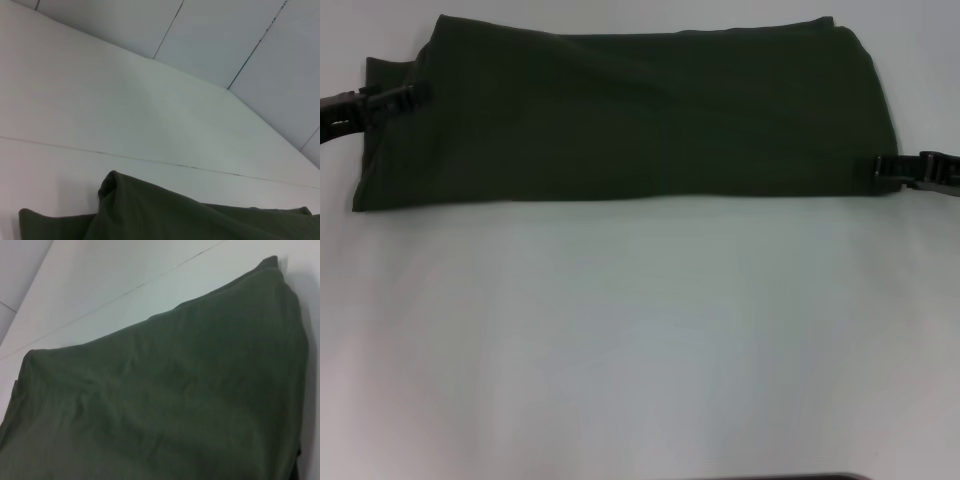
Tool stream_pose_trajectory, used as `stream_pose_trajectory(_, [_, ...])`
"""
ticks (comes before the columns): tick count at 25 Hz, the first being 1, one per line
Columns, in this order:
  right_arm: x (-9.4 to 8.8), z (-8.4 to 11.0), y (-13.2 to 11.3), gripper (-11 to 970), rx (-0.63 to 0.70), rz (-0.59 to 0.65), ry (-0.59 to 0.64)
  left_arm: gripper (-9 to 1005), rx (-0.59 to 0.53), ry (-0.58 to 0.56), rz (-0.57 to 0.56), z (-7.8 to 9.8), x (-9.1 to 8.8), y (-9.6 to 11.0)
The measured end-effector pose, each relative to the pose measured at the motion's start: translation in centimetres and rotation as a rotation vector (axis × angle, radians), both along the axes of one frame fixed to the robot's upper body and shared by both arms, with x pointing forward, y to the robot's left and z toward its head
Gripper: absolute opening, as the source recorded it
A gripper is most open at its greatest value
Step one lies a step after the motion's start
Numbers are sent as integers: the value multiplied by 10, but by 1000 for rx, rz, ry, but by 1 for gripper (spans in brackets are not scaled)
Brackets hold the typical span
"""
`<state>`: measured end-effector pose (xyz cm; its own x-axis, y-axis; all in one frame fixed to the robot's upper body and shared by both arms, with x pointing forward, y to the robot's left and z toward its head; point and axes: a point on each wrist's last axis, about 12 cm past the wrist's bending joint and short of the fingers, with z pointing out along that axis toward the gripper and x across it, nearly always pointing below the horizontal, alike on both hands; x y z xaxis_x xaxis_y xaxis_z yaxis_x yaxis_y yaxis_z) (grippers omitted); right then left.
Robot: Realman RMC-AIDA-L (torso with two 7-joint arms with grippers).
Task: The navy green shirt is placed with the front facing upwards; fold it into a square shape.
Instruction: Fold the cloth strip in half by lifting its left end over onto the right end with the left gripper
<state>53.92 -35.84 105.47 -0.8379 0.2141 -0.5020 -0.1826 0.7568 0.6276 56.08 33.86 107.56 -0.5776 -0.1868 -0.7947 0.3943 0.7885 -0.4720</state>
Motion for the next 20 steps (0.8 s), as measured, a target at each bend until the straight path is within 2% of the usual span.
stream_pose_trajectory(8, [-2,0,-6,641,-17,-4,-6,937,0,1,1,0,0,0])
stream_pose_trajectory(13, [-1,0,-7,402,-24,-2,-11,936,-2,6,5,-2,-2,2])
stream_pose_trajectory(16, [-1,0,-7,152,-26,0,-13,936,-6,11,5,-2,-4,3])
stream_pose_trajectory(20, [0,1,-7,40,-29,2,-16,936,-17,34,-2,-2,-8,7])
